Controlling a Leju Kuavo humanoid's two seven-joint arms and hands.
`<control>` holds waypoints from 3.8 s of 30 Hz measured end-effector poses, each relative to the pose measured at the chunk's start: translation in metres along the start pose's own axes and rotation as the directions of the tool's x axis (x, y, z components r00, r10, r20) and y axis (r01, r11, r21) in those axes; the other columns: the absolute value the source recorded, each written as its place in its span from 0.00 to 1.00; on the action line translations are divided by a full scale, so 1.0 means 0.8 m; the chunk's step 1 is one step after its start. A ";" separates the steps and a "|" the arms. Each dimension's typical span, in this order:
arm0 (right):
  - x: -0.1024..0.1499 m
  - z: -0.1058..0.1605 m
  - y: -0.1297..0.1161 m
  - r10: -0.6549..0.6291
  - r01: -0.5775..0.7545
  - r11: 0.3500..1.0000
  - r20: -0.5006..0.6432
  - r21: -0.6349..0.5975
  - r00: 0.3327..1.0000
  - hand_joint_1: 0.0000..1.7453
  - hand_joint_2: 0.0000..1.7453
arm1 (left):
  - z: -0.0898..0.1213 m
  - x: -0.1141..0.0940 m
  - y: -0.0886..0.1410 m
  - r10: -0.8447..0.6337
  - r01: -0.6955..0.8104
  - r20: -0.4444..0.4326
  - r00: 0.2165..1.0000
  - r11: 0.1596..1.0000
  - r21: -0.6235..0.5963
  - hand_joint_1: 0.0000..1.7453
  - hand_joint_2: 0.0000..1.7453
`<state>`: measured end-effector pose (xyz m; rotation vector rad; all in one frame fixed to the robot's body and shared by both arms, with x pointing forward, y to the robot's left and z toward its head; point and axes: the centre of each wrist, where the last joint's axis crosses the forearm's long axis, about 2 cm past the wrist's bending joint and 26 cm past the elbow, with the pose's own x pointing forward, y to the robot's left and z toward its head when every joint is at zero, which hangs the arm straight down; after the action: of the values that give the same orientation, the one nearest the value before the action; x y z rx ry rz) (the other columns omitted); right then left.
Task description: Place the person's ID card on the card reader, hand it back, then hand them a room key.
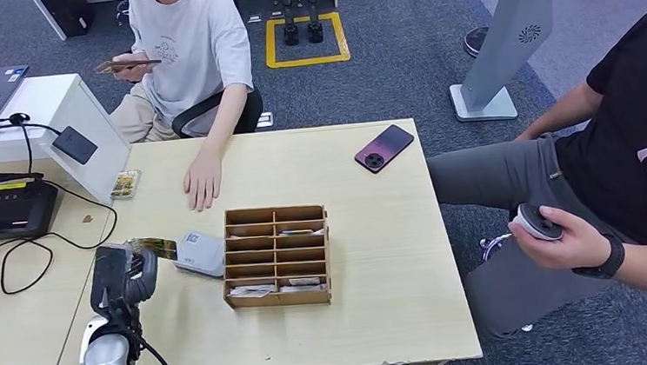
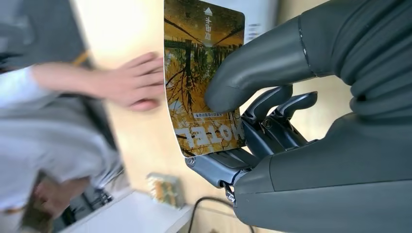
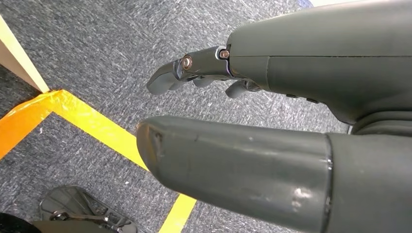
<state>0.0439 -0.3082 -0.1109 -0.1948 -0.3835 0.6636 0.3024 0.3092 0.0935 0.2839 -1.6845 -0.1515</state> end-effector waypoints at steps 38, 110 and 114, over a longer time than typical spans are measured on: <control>0.003 -0.001 -0.001 0.067 -0.068 0.997 0.017 0.026 0.998 0.00 0.00 | -0.071 0.110 0.055 -0.833 0.652 0.164 0.528 0.522 0.550 1.00 1.00; -0.010 0.003 0.003 -0.019 0.018 1.000 -0.049 -0.021 0.999 0.00 0.00 | 0.092 0.092 -0.025 -0.491 0.499 0.642 0.589 0.846 0.190 0.00 1.00; -0.010 0.003 0.003 -0.024 0.023 0.999 -0.052 -0.023 0.998 0.00 0.00 | 0.100 0.093 -0.027 -0.478 0.501 0.654 0.586 0.848 0.172 0.00 1.00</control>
<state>0.0355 -0.3115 -0.1115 -0.2284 -0.3429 0.6300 0.2173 0.2631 0.1483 0.7480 -2.2948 -0.7878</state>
